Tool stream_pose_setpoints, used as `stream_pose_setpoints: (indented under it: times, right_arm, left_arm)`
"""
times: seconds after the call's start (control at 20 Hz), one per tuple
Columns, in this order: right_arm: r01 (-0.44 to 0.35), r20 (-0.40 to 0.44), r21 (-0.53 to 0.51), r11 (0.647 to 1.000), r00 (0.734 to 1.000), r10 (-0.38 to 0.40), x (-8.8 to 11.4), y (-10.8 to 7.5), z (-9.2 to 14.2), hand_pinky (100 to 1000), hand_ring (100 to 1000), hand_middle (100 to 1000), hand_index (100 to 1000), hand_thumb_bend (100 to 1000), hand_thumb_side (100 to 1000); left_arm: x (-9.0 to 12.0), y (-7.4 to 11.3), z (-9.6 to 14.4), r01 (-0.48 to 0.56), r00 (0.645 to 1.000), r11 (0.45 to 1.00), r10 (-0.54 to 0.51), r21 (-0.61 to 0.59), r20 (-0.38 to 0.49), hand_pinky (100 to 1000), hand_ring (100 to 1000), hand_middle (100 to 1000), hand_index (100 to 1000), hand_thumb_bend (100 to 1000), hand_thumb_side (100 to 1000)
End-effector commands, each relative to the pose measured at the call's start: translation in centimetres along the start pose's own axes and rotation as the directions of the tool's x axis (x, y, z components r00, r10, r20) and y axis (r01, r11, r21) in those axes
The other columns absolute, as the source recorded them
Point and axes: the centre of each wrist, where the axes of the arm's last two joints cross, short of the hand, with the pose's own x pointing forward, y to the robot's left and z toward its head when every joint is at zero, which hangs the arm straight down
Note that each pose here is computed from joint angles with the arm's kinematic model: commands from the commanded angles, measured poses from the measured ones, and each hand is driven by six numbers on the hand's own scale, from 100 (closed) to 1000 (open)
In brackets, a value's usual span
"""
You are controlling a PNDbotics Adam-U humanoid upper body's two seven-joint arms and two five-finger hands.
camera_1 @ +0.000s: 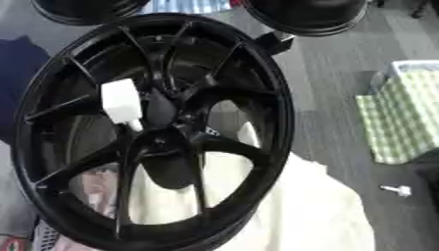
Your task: Pull the pin out of the wheel hub.
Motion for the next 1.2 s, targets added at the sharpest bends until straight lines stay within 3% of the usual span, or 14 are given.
stream_pose_setpoints:
  times: [0.05, 0.3, 0.4, 0.5, 0.6, 0.7, 1.0, 1.2]
  right_arm:
    - [-0.026, 0.053, -0.005, 1.000, 0.998, 0.026, 1.2, -0.6, -0.5, 613, 652, 555, 665, 100, 435]
    - [-0.029, 0.052, -0.002, 1.000, 0.998, 0.029, 1.2, -0.6, -0.5, 613, 653, 555, 665, 100, 435]
    - [-0.030, 0.051, 0.000, 1.000, 0.998, 0.029, 1.2, -0.6, -0.5, 613, 653, 555, 665, 100, 436]
    - [-0.030, 0.050, 0.002, 1.000, 0.998, 0.030, 1.2, -0.6, -0.5, 613, 653, 555, 665, 100, 438]
    - [-0.030, 0.048, 0.003, 1.000, 0.998, 0.030, 1.2, -0.5, -0.5, 613, 653, 555, 665, 100, 438]
    - [-0.029, 0.047, 0.004, 1.000, 0.998, 0.029, 1.2, -0.5, -0.5, 613, 653, 554, 665, 100, 438]
    - [-0.022, 0.042, 0.015, 1.000, 0.999, 0.021, 1.3, -0.3, -0.4, 613, 653, 554, 665, 100, 440]
    - [-0.016, 0.040, 0.019, 1.000, 0.999, 0.015, 1.3, -0.2, -0.4, 613, 652, 553, 665, 100, 443]
  left_arm:
    - [0.7, 0.5, -0.6, 0.016, 1.000, 0.992, -0.019, -0.124, -0.024, 867, 819, 746, 857, 153, 651]
    - [1.7, 1.5, -1.8, 0.027, 1.000, 0.992, -0.028, -0.121, -0.002, 870, 824, 751, 864, 173, 646]
    - [2.2, 1.9, -2.3, 0.037, 0.999, 0.993, -0.037, -0.114, 0.007, 879, 849, 774, 875, 217, 595]
    - [2.6, 2.3, -2.8, 0.056, 0.998, 0.992, -0.054, -0.110, 0.023, 893, 868, 787, 883, 284, 502]
    - [3.0, 2.5, -3.4, 0.084, 0.996, 0.991, -0.080, -0.108, 0.046, 904, 877, 788, 878, 365, 324]
    - [3.4, 2.7, -3.9, 0.114, 0.992, 0.988, -0.107, -0.108, 0.066, 904, 876, 783, 870, 402, 242]
    - [3.7, 3.6, -6.1, 0.160, 0.982, 0.983, -0.150, -0.087, 0.113, 901, 869, 774, 866, 391, 100]
    - [3.2, 4.1, -7.8, 0.178, 0.978, 0.981, -0.167, -0.081, 0.125, 894, 860, 767, 858, 342, 100]
